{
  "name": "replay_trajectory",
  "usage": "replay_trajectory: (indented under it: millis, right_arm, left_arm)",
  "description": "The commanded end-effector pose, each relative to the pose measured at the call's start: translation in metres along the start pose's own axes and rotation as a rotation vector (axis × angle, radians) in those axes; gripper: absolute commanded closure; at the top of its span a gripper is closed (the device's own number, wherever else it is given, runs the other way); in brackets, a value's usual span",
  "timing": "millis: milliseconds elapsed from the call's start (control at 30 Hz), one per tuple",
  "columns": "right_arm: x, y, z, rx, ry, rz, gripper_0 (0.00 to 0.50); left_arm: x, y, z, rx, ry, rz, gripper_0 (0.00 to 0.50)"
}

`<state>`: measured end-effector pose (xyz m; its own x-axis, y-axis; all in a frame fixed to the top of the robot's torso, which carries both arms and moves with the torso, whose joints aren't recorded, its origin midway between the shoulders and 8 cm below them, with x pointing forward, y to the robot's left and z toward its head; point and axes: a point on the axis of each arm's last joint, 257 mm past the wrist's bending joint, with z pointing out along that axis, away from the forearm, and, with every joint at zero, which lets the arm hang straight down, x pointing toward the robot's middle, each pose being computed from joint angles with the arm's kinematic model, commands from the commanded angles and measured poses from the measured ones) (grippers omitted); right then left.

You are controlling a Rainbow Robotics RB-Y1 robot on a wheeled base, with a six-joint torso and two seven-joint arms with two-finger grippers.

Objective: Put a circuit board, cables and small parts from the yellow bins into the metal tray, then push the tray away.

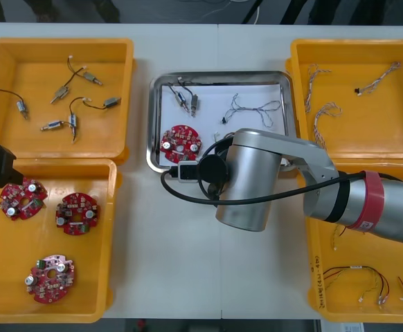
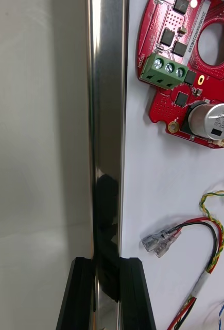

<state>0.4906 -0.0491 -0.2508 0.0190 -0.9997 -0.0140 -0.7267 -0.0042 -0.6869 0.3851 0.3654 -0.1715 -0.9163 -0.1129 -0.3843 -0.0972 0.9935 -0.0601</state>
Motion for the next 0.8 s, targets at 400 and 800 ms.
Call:
replay_trajectory:
  millis: [400, 800]
  right_arm:
    - [-0.033, -0.042, 0.0, 0.046, -0.081, -0.007, 0.5]
    - [-0.033, -0.06, 0.003, 0.075, -0.082, -0.008, 0.5]
  left_arm:
    - [-0.005, 0.016, -0.017, -0.042, -0.032, 0.042, 0.0]
    - [-0.005, 0.016, -0.017, -0.042, -0.032, 0.042, 0.0]
